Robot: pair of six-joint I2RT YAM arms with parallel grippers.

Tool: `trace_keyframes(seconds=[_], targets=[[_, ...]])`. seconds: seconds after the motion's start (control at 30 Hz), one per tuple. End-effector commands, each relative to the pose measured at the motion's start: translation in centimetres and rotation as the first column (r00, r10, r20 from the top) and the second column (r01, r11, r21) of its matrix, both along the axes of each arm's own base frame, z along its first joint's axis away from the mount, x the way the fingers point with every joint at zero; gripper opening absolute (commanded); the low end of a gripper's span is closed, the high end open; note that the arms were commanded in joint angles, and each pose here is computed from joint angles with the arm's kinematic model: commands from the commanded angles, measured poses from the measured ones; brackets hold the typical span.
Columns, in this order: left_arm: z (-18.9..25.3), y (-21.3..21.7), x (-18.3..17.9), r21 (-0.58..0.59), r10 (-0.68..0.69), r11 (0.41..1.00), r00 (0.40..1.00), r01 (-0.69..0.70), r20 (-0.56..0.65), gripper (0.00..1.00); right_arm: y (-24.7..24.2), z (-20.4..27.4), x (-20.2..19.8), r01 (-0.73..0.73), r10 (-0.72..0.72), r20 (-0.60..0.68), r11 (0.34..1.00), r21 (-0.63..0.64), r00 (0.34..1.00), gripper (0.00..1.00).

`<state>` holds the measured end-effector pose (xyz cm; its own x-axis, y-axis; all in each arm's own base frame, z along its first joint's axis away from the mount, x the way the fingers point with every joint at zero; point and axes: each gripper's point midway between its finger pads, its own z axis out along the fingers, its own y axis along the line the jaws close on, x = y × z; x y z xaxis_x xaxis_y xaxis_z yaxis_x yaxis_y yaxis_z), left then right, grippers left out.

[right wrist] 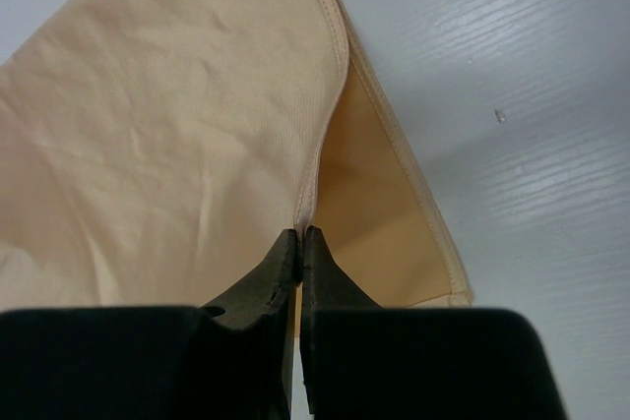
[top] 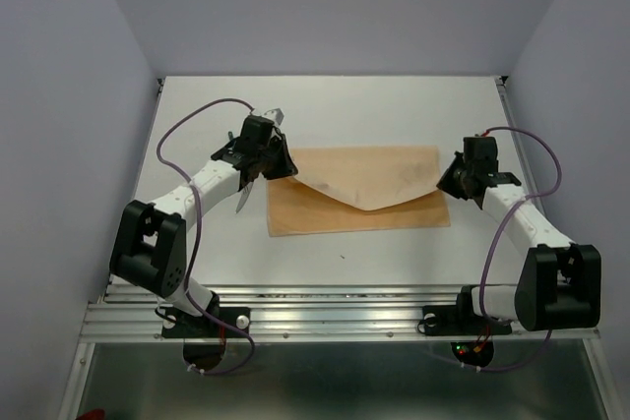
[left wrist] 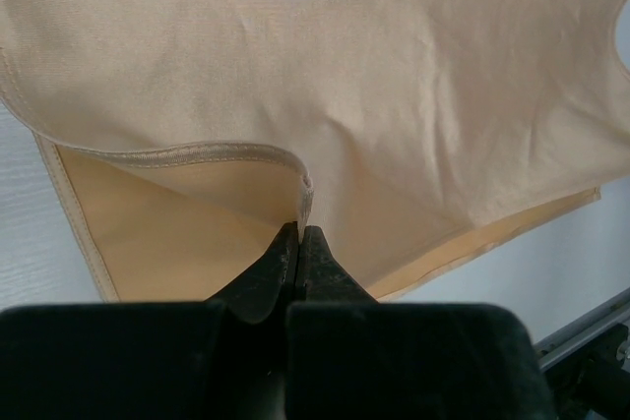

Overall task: Fold the napkin into a case and place the utensils inside
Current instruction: Fold and flatten the napkin at the center of the board.

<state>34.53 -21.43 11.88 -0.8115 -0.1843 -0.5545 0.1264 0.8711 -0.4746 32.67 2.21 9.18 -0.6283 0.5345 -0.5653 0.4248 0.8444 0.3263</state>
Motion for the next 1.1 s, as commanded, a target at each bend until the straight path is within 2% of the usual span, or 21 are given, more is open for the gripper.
trace_keyframes(seconds=[0.0, 0.3, 0.47, 0.6, 1.07], targets=[[3.0, 0.1, 0.4, 0.0, -0.008, 1.0, 0.994, 0.008, 0.109, 0.0, -0.2, 1.8, 0.2, -0.015, 0.016, 0.047, 1.0, -0.014, 0.999, 0.01], [2.9, 1.5, -0.2, 0.073, 0.037, 0.996, 0.997, -0.042, 0.07, 0.0, -0.2, 3.7, 0.7, -0.017, 0.018, 0.08, 1.0, -0.016, 0.997, 0.01], [4.3, 1.5, -0.4, 0.048, 0.043, 0.998, 0.994, -0.048, 0.103, 0.0, -0.8, 4.6, 0.7, 0.007, -0.003, 0.099, 0.999, -0.038, 0.995, 0.01], [4.6, 1.7, -1.1, 0.025, 0.05, 0.998, 0.991, -0.053, 0.127, 0.0, -1.2, 3.4, -0.3, 0.012, -0.008, 0.059, 0.998, -0.056, 0.998, 0.01], [0.3, -0.8, -4.8, -0.087, -0.035, 0.995, 0.998, 0.039, 0.055, 0.0, -1.3, 1.1, -2.4, 0.02, -0.02, 0.003, 0.998, -0.058, 1.0, 0.01]])
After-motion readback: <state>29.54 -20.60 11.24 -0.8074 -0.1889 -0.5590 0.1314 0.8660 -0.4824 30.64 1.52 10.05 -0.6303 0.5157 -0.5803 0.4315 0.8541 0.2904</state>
